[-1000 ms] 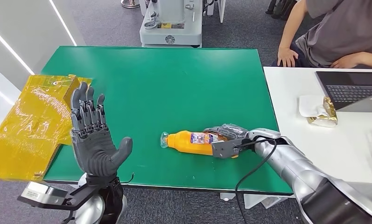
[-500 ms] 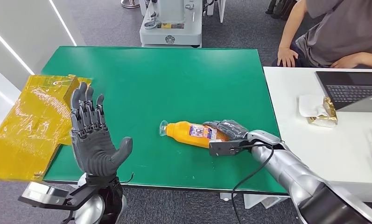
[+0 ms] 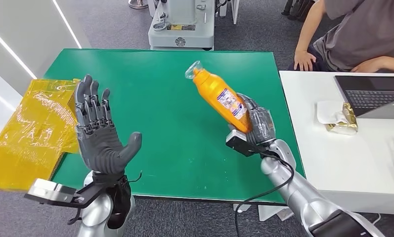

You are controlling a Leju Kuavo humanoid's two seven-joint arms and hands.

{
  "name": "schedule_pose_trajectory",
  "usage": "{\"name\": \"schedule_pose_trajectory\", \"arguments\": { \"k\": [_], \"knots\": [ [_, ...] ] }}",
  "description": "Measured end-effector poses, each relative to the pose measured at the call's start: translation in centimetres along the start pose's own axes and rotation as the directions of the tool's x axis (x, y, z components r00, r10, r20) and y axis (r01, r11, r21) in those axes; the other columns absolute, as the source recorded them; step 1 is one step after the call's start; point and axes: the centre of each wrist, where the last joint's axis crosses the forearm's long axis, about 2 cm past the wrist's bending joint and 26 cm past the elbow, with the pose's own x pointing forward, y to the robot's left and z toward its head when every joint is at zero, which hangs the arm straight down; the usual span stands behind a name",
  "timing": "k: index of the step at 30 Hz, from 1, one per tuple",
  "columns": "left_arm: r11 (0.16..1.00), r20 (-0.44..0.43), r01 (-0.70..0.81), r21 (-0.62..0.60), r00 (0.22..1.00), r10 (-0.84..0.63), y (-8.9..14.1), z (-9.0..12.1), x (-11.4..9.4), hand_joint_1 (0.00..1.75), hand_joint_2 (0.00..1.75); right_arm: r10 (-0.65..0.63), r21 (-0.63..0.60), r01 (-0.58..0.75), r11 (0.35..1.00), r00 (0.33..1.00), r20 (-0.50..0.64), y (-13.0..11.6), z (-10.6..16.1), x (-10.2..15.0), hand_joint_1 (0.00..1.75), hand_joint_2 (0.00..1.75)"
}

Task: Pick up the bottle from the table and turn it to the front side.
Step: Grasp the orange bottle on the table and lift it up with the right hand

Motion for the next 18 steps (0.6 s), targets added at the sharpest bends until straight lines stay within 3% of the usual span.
{"name": "schedule_pose_trajectory", "arguments": {
  "k": [9, 18],
  "knots": [
    [0.995, -0.063, -0.065, -0.081, 0.996, 0.060, -0.3, -2.5, -3.2, 0.00, 1.75, 0.013, -0.266, 0.015, 0.964, 0.994, 0.105, 0.0, 0.8, 4.1, 1.75, 1.75],
    [0.967, -0.177, -0.210, -0.144, 0.967, 0.183, -1.0, -3.8, -6.0, 0.00, 1.75, -0.016, -0.331, 0.065, 0.941, 0.989, 0.149, -0.5, 0.7, 5.7, 1.75, 1.75]
  ]
}}
